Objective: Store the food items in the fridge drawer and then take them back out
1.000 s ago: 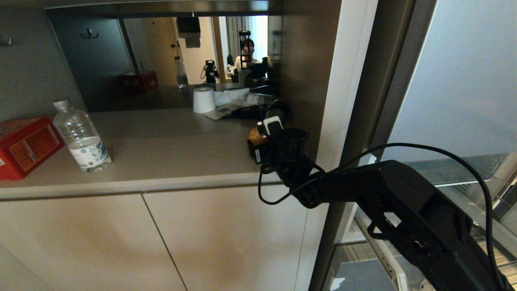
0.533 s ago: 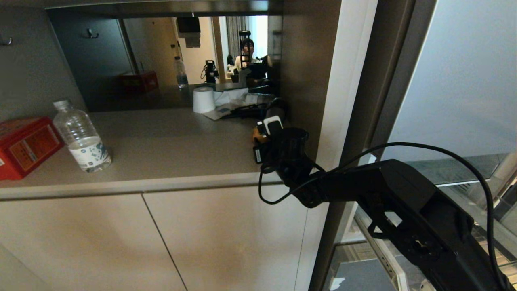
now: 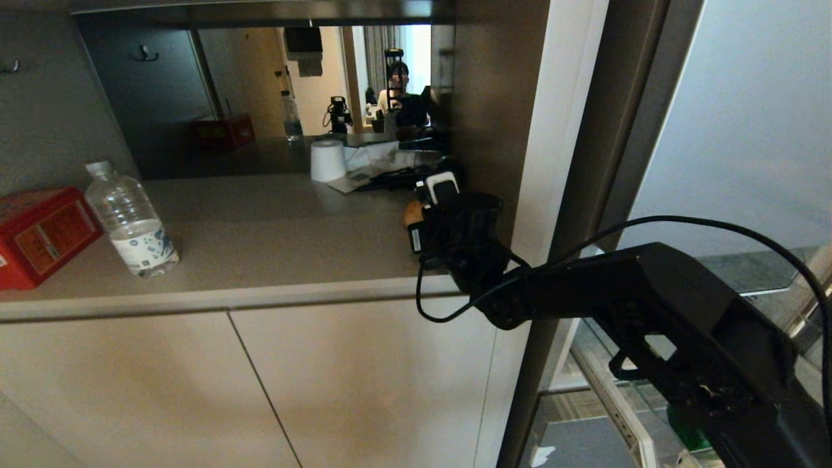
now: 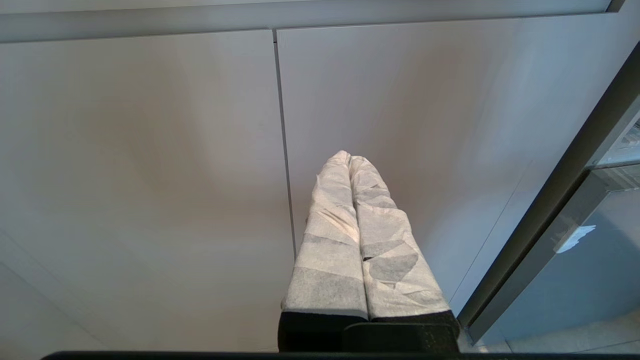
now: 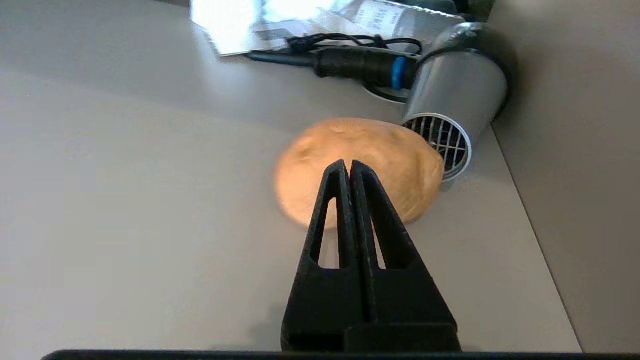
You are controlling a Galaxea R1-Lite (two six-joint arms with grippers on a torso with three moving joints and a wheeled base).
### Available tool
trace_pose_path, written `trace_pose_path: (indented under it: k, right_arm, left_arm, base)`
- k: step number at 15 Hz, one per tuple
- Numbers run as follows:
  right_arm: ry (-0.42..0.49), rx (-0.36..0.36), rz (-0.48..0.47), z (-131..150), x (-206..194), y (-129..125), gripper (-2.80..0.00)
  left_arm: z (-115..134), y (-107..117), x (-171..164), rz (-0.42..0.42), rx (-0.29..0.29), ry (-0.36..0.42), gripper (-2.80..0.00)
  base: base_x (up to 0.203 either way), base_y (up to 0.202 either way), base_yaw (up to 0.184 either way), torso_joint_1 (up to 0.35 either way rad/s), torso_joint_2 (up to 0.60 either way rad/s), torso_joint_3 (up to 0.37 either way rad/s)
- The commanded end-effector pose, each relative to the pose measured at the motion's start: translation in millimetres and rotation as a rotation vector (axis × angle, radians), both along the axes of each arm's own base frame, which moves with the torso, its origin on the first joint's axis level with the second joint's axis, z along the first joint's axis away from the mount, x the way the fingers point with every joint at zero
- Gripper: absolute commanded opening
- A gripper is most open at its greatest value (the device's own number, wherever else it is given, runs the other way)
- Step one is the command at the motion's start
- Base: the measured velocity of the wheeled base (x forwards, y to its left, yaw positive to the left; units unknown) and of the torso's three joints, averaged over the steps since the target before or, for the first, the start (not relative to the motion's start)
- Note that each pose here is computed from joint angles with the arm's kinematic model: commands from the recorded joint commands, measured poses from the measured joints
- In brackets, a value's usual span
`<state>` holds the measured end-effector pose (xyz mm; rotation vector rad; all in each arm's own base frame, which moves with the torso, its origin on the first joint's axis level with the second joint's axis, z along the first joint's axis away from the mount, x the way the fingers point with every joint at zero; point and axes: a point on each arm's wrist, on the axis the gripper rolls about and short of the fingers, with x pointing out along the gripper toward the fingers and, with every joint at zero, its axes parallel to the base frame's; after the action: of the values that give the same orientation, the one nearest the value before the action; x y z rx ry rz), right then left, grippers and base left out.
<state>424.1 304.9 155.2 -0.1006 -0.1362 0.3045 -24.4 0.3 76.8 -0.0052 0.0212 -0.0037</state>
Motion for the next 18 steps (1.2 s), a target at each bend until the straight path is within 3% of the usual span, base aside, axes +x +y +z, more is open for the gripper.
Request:
trace_pose_path:
  k: [1,6,9,12,14,18]
  right_arm:
    - [-0.015,0.012,0.002,22.7,-16.4,-5.5,-2.80]
    - [0.086,-0.054,0.045,39.0,-88.9,-26.1,-2.80]
    - [0.159,-0.080,0.112,45.4,-159.0,-55.0,-2.80]
    - [0.232,-0.121,0.179,33.2,-224.2,-90.9,-2.80]
    - [0.237,-0.113,0.218,31.0,-257.0,-112.9,-2.80]
    - [0.227,-0.087,0.371,27.5,-313.7,-133.1,-2.80]
  left_arm:
    - [0.0,0.0,0.1,0.001,-0.001,0.002,-2.80]
    - [0.0,0.0,0.1,0.001,-0.001,0.002,-2.80]
    - [0.0,0.0,0.1,0.001,-0.001,0.002,-2.80]
    - [0.0,0.0,0.1,0.001,-0.001,0.002,-2.80]
    - [0.0,0.0,0.1,0.001,0.001,0.002,-2.80]
    - [0.0,0.0,0.1,0.001,0.001,0.002,-2.80]
  base:
    - [0.000,0.000,0.000,0.000,0.00,0.000]
    - [0.000,0.000,0.000,0.000,0.00,0.000]
    - [0.000,0.000,0.000,0.000,0.00,0.000]
    - [0.000,0.000,0.000,0.000,0.00,0.000]
    - [0.000,0.000,0.000,0.000,0.00,0.000]
    - [0.000,0.000,0.000,0.000,0.00,0.000]
